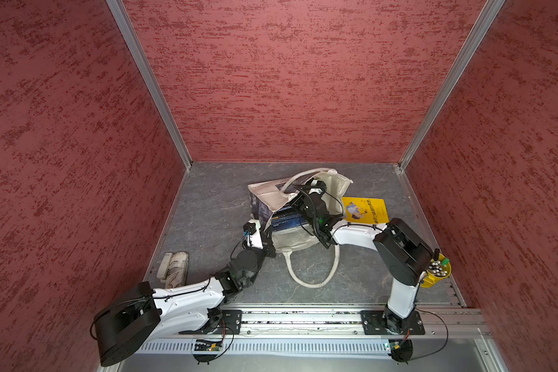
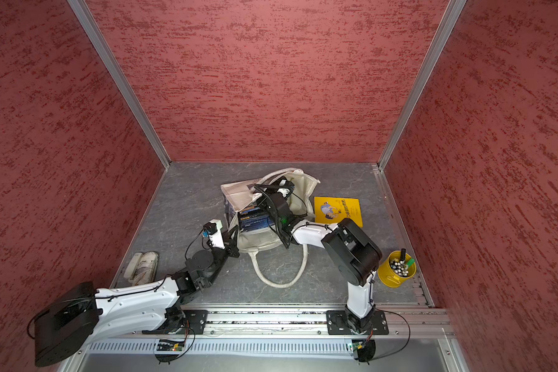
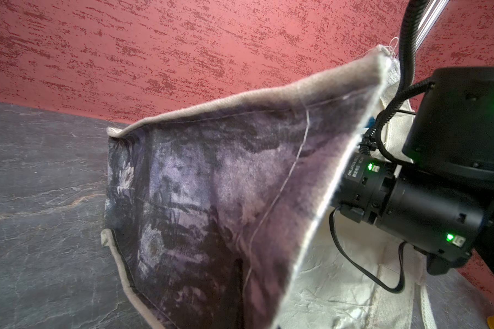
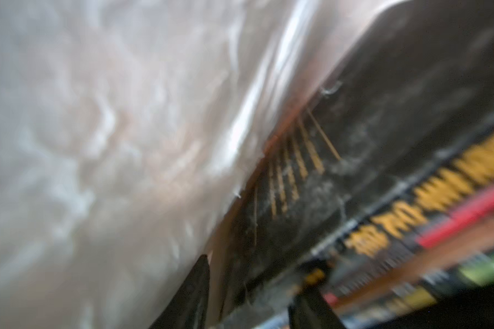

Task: Take out the books from the canvas bag
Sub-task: Pick up the book from the canvas bag, then place the book at the center of the board.

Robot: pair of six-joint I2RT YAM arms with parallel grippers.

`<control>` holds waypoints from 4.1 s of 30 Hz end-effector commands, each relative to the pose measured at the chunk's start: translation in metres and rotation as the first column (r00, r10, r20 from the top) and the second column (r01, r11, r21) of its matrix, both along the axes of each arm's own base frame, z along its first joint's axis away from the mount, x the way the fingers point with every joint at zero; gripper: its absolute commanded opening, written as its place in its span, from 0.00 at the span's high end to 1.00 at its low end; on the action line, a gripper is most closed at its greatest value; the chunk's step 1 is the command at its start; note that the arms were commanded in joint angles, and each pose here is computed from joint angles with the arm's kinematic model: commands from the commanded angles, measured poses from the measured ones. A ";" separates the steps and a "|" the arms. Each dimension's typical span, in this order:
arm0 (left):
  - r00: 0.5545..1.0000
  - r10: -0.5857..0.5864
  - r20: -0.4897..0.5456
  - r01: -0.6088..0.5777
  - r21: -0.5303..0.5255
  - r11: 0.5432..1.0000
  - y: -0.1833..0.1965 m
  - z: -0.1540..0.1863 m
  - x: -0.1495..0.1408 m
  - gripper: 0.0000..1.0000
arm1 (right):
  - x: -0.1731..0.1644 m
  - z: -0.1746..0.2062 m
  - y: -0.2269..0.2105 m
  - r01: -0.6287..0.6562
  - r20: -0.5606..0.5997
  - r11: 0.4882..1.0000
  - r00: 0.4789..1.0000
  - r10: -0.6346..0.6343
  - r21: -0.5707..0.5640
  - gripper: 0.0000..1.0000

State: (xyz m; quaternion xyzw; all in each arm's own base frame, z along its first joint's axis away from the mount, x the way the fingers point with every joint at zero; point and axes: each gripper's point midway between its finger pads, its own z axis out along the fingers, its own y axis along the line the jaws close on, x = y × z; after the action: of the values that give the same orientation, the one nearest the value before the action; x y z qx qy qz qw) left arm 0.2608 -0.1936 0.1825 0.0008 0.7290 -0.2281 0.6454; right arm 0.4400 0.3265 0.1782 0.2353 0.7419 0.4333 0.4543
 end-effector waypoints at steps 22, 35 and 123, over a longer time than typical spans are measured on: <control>1.000 0.002 0.015 -0.002 -0.010 1.000 -0.001 0.007 0.001 1.00 | -0.007 0.038 0.002 -0.026 0.097 0.998 0.995 0.020 0.062 1.00; 1.000 0.026 0.001 -0.026 -0.006 1.000 0.002 0.003 0.004 1.00 | -0.058 0.076 -0.025 -0.055 0.155 0.997 0.987 0.048 0.045 1.00; 0.996 0.075 -0.046 -0.076 -0.021 0.997 0.015 -0.001 0.008 1.00 | -0.178 0.085 -0.282 0.531 0.149 0.842 0.829 -0.539 0.092 1.00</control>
State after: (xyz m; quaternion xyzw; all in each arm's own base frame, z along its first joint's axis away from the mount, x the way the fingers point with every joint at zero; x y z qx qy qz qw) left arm 0.2661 -0.1792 0.1746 -0.0337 0.7432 -0.2123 0.6336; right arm 0.2602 0.0443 0.2585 0.3846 0.6163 0.2820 0.6267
